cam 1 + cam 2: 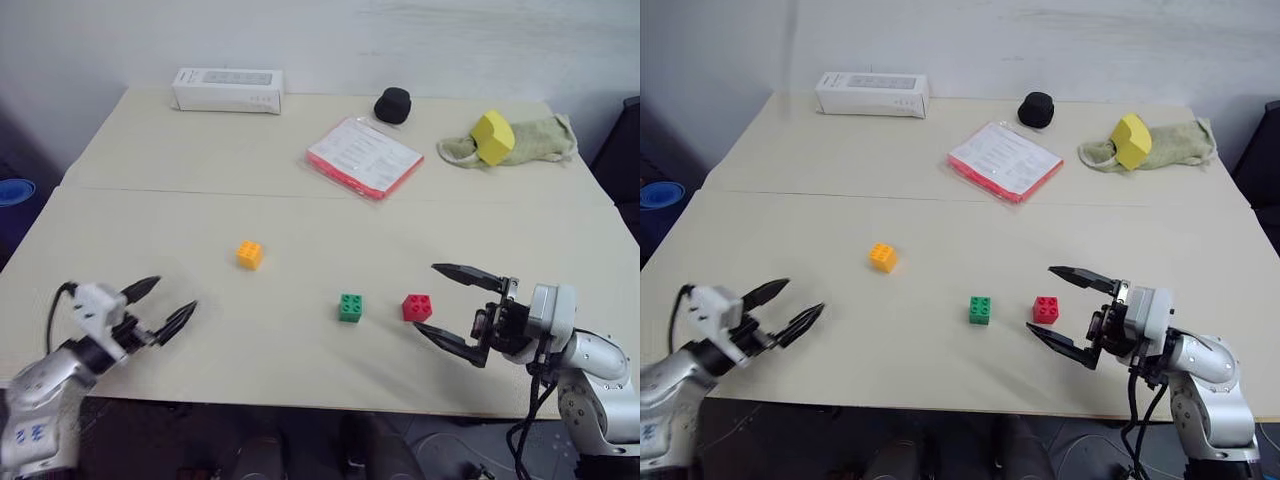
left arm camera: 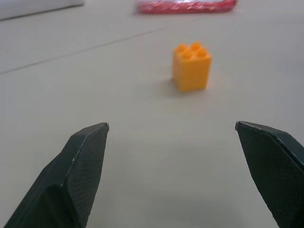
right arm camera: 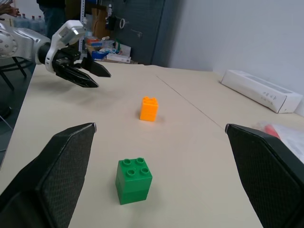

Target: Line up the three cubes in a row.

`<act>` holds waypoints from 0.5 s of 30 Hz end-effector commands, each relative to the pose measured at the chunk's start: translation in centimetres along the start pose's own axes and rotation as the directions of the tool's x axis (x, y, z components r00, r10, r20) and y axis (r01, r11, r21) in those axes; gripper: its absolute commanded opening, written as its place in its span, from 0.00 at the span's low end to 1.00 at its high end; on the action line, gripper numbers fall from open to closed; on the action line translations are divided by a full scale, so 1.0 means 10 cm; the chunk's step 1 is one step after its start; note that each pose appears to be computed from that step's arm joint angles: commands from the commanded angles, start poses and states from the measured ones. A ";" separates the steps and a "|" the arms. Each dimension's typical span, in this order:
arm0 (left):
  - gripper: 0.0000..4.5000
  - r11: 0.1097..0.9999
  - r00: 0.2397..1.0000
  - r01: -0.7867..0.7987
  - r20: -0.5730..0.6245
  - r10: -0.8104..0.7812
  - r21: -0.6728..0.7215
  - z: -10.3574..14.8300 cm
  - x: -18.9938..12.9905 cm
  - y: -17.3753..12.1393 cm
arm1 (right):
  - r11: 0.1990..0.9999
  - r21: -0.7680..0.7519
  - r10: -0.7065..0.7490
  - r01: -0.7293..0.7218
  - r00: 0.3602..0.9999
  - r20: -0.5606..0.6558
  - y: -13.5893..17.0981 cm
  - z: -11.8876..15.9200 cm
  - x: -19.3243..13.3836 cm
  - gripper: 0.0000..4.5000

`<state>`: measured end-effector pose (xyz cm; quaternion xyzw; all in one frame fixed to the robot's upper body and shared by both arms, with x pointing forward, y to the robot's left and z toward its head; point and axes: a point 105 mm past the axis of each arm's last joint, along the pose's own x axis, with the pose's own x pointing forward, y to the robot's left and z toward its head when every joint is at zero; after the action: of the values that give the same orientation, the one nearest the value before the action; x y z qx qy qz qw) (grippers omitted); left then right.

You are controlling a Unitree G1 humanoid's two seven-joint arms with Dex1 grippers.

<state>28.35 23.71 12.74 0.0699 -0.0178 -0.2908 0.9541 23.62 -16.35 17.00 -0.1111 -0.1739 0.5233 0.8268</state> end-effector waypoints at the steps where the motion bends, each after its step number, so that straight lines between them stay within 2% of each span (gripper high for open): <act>1: 1.00 0.988 0.988 -0.151 0.029 0.152 -0.041 0.09 0.30 0.06 | 1.000 -0.020 -0.008 0.008 1.000 0.002 0.00 0.04 0.02 1.00; 2: 1.00 0.981 0.983 -0.177 0.046 0.180 -0.075 0.11 0.39 0.06 | 1.000 -0.022 -0.010 0.010 1.000 -0.001 0.00 0.04 0.03 1.00; 5: 1.00 0.963 0.972 -0.235 -0.004 0.237 -0.132 0.03 0.62 0.01 | 0.999 -0.022 -0.024 0.024 1.000 -0.002 0.01 0.06 0.04 1.00; 12: 1.00 0.952 0.962 -0.274 -0.034 0.272 -0.138 -0.09 0.99 -0.21 | 0.999 -0.024 -0.048 0.047 0.999 -0.014 0.06 0.07 0.05 1.00; 15: 0.86 0.955 0.958 -0.285 -0.043 0.282 -0.080 -0.10 1.01 -0.21 | 0.997 -0.031 -0.073 0.072 0.997 -0.020 0.06 0.08 0.02 1.00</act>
<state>35.55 16.52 10.27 0.0082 0.0233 -0.1526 0.9880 23.22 -15.80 16.53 -0.1120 -0.1570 0.4976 0.8457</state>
